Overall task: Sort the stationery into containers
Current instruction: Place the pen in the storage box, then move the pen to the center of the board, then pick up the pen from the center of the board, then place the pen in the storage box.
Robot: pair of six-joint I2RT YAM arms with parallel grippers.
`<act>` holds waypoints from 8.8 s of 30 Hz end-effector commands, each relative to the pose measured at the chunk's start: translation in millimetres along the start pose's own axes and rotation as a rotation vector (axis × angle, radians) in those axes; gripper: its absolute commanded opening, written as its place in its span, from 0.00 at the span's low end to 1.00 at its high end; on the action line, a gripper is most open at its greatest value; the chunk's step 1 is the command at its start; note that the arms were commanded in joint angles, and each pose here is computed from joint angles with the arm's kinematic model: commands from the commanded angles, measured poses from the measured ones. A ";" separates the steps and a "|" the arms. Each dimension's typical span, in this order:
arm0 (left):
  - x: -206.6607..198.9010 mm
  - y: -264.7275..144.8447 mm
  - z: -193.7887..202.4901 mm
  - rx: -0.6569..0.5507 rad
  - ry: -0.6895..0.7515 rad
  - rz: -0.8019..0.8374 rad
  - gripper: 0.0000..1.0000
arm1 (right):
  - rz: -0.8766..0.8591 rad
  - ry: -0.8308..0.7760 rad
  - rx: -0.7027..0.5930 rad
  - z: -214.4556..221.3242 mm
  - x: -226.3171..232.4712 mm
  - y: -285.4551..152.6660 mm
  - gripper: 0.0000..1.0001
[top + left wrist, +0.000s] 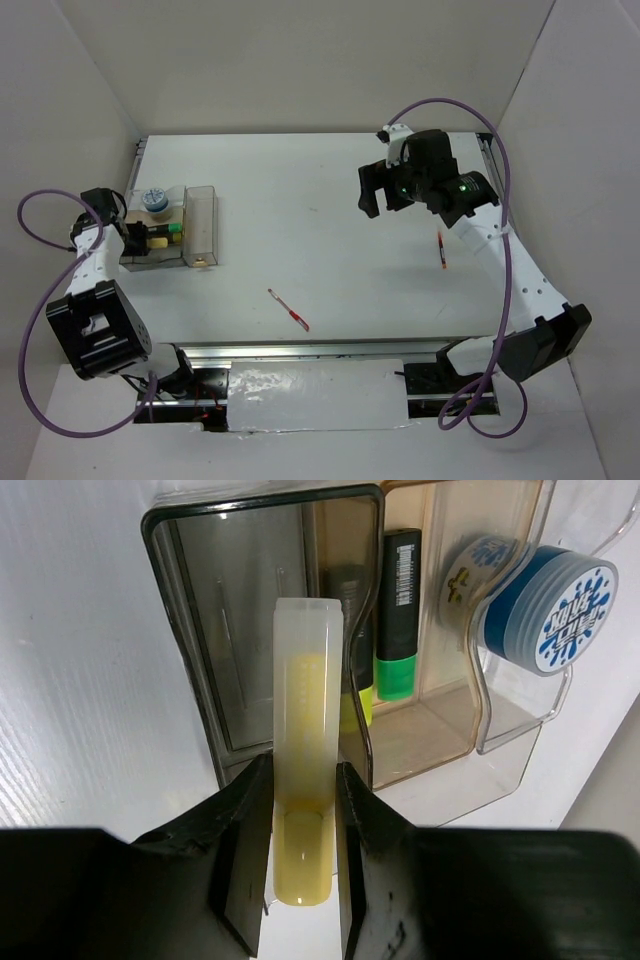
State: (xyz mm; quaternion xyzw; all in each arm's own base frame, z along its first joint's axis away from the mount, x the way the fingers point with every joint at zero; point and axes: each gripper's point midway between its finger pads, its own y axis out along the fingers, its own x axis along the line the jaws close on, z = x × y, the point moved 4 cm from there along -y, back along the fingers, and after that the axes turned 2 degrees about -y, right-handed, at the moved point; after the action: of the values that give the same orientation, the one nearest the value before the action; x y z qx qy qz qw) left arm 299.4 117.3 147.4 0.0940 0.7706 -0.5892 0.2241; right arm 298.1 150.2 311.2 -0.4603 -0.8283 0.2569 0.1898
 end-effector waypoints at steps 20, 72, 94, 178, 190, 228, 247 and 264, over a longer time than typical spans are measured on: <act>-41.8 -31.0 -5.2 -0.054 0.087 0.216 0.62 | 0.006 0.031 0.002 -1.8 -6.2 -4.1 1.00; -84.8 -129.2 89.9 0.123 1.263 0.864 0.97 | 0.802 0.851 0.141 56.5 -264.4 238.4 0.97; -73.8 -100.7 60.3 0.261 1.165 0.796 0.97 | 0.699 0.516 0.190 37.5 -274.0 223.1 0.93; -70.1 -111.2 56.1 0.288 1.184 0.819 0.97 | 0.122 0.042 0.723 118.2 -140.3 238.9 0.34; -60.7 -176.6 74.4 0.030 1.465 1.314 0.95 | -0.142 0.106 0.663 92.2 -77.4 188.7 0.00; 74.5 -206.9 257.6 0.142 2.802 1.994 0.55 | -0.988 0.116 0.786 100.0 158.8 66.5 0.00; 87.2 -194.2 276.5 0.245 2.915 1.953 0.48 | -1.054 0.093 0.812 98.6 179.5 57.6 0.00; 95.5 -188.2 279.4 0.311 2.919 1.863 0.01 | -1.079 0.095 0.813 97.0 179.9 52.2 0.20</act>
State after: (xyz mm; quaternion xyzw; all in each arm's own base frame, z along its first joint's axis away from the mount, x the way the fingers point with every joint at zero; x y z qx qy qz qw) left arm 200.4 -211.8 197.9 -0.8925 0.0669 -0.2279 0.3835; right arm 200.1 307.9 195.7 0.1002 -0.7747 0.4008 0.4787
